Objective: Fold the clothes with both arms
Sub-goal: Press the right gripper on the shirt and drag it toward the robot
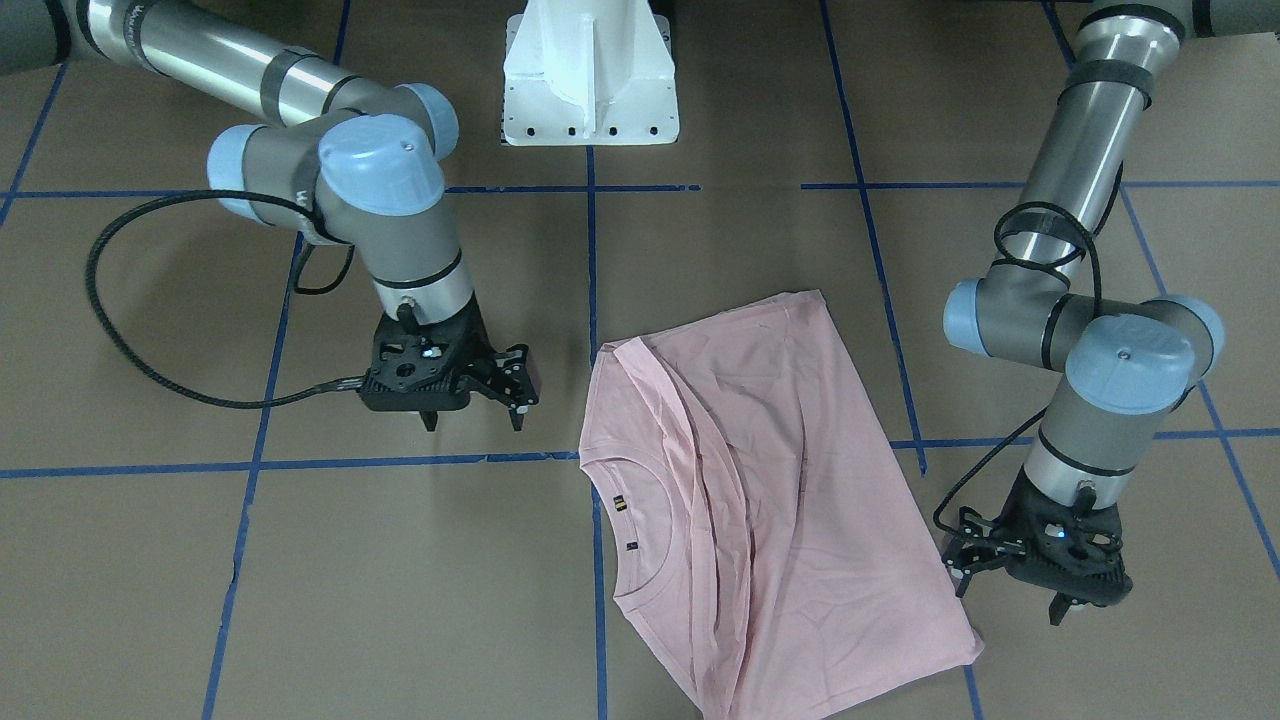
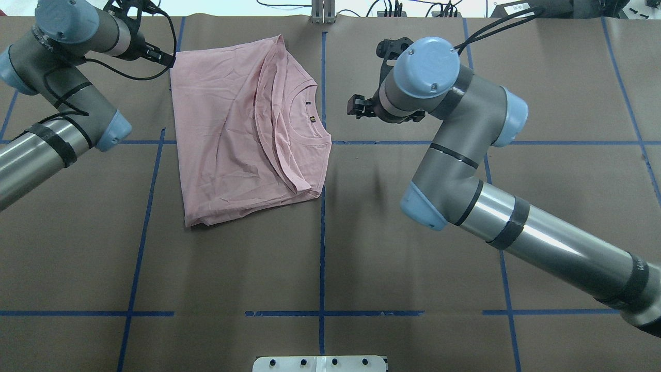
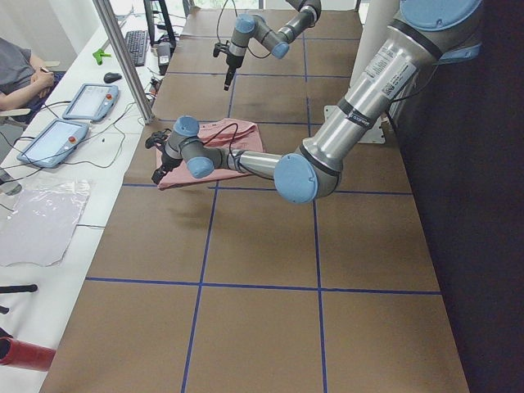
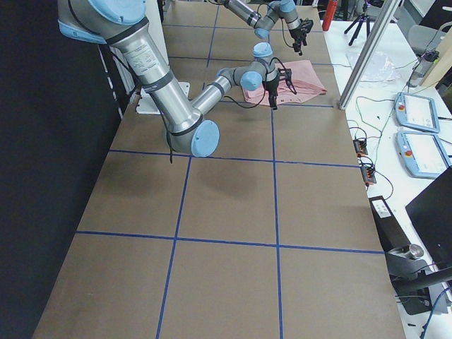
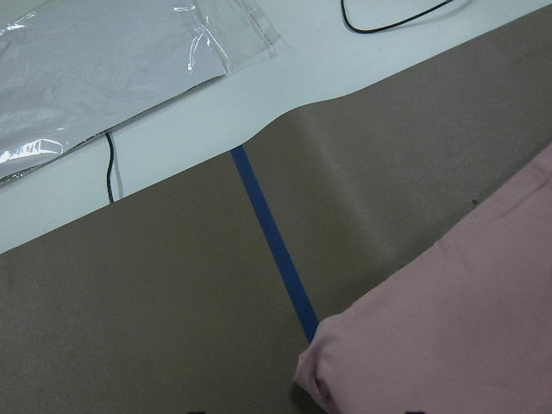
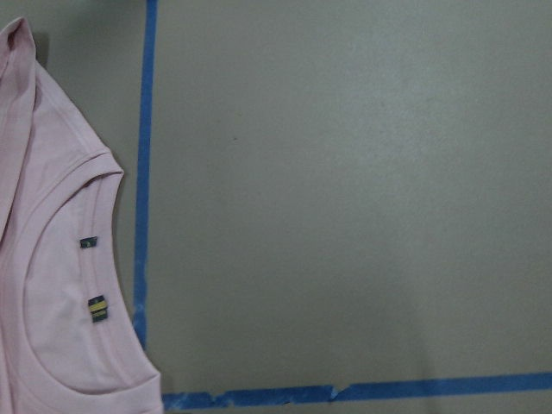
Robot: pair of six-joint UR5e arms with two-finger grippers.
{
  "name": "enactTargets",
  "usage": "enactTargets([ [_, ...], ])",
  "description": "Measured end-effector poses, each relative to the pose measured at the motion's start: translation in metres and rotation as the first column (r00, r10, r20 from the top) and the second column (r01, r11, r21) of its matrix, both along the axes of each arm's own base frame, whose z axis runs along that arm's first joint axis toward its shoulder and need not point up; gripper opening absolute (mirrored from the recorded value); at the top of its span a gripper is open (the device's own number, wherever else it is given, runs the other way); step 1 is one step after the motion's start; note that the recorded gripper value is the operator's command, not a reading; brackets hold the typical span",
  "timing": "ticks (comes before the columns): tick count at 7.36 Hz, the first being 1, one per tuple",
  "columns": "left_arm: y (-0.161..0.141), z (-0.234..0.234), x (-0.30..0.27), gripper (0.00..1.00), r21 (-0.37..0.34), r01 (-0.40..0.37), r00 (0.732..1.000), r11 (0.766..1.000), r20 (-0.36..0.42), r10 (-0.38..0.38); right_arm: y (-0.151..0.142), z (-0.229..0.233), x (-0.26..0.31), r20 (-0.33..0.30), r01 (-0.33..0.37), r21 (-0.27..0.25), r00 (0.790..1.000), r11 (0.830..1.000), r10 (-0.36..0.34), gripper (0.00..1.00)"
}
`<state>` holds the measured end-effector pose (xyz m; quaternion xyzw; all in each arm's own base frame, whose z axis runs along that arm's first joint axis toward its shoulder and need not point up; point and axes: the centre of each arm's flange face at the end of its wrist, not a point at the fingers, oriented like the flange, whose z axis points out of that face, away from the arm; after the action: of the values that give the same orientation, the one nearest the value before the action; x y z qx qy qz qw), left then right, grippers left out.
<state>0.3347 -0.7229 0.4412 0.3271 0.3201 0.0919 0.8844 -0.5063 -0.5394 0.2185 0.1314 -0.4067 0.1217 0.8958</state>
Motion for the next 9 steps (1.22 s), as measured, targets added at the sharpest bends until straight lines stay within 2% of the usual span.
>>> enactTargets([
  [1, 0.002, -0.002, -0.002, 1.0, 0.005, -0.003, 1.0, 1.0, -0.006, 0.003, 0.018, -0.013, -0.028, -0.001, -0.026, -0.043, 1.0, 0.999, 0.026, 0.61],
  [3, 0.004, -0.004, -0.003, 1.0, 0.002, -0.001, 1.0, 1.0, -0.01, 0.001, 0.031, -0.029, -0.089, -0.041, -0.067, -0.086, 0.997, 0.994, 0.064, 0.55],
  [6, 0.005, -0.009, -0.003, 1.0, 0.005, 0.001, 1.0, 1.0, -0.016, -0.001, 0.054, -0.032, -0.141, -0.109, -0.067, -0.091, 0.992, 0.994, 0.057, 0.54],
  [7, 0.005, -0.01, -0.003, 1.0, 0.007, 0.001, 1.0, 1.0, -0.017, -0.001, 0.062, -0.032, -0.149, -0.121, -0.061, -0.09, 0.991, 0.994, 0.05, 0.5],
  [9, 0.006, -0.011, -0.003, 1.0, 0.009, 0.0, 1.0, 1.0, -0.018, 0.0, 0.074, -0.031, -0.158, -0.129, -0.048, -0.091, 0.991, 0.995, 0.036, 0.49],
])
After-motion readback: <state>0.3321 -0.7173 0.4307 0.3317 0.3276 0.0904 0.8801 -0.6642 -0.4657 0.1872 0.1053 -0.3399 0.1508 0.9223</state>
